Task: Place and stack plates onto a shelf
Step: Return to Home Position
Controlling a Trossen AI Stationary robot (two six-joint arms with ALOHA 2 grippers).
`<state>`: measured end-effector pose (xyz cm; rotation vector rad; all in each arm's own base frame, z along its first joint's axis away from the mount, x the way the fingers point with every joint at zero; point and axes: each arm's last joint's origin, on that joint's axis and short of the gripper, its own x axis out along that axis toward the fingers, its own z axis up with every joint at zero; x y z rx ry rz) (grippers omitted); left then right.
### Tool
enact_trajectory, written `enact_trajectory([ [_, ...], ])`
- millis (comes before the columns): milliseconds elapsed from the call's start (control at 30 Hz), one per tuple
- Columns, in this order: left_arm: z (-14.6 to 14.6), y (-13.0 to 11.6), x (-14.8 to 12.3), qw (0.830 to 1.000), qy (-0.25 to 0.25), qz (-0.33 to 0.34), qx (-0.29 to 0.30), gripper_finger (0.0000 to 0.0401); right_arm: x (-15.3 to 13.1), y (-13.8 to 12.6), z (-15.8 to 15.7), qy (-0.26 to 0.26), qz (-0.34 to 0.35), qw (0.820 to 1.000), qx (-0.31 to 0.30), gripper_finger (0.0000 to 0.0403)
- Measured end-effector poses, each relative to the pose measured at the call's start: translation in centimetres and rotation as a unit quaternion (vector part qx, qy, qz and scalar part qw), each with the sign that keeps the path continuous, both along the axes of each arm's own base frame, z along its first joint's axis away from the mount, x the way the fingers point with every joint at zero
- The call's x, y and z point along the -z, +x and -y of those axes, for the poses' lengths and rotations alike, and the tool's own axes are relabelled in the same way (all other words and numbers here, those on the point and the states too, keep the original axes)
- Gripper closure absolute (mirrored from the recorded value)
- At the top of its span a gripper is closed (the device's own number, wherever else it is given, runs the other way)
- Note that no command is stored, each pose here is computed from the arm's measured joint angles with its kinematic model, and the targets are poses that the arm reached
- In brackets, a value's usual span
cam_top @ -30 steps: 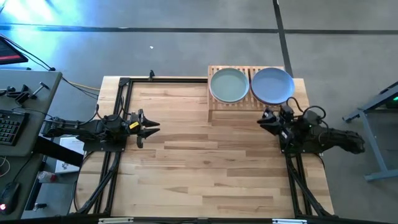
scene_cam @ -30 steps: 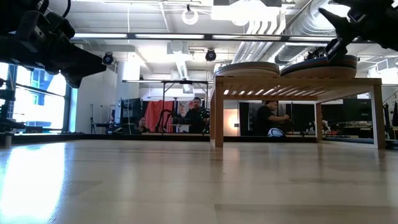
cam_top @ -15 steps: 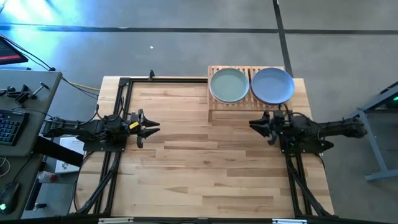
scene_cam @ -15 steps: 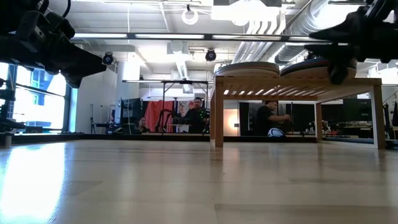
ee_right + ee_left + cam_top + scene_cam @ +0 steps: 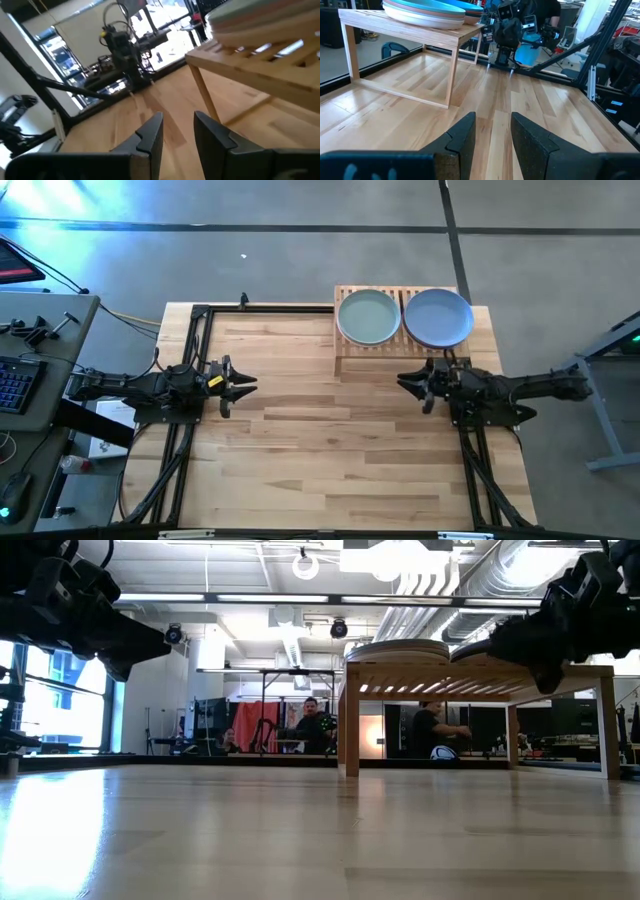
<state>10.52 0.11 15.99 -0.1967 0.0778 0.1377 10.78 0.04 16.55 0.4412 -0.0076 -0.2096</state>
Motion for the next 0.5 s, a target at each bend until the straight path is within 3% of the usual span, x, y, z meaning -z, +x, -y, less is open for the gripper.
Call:
enact_trajectory([
  [333, 0.0, 0.0, 0.0, 1.0, 0.0, 0.0, 0.0, 0.0288, -0.7, -1.2, 0.0, -0.013, 0.047, 0.999, -0.02, 0.0311],
  [500, 0.0, 0.0, 0.0, 1.0, 0.0, 0.0, 0.0, 0.0288, -0.6, -1.1, 0.0, -0.022, 0.039, 0.999, -0.024, 0.0311],
])
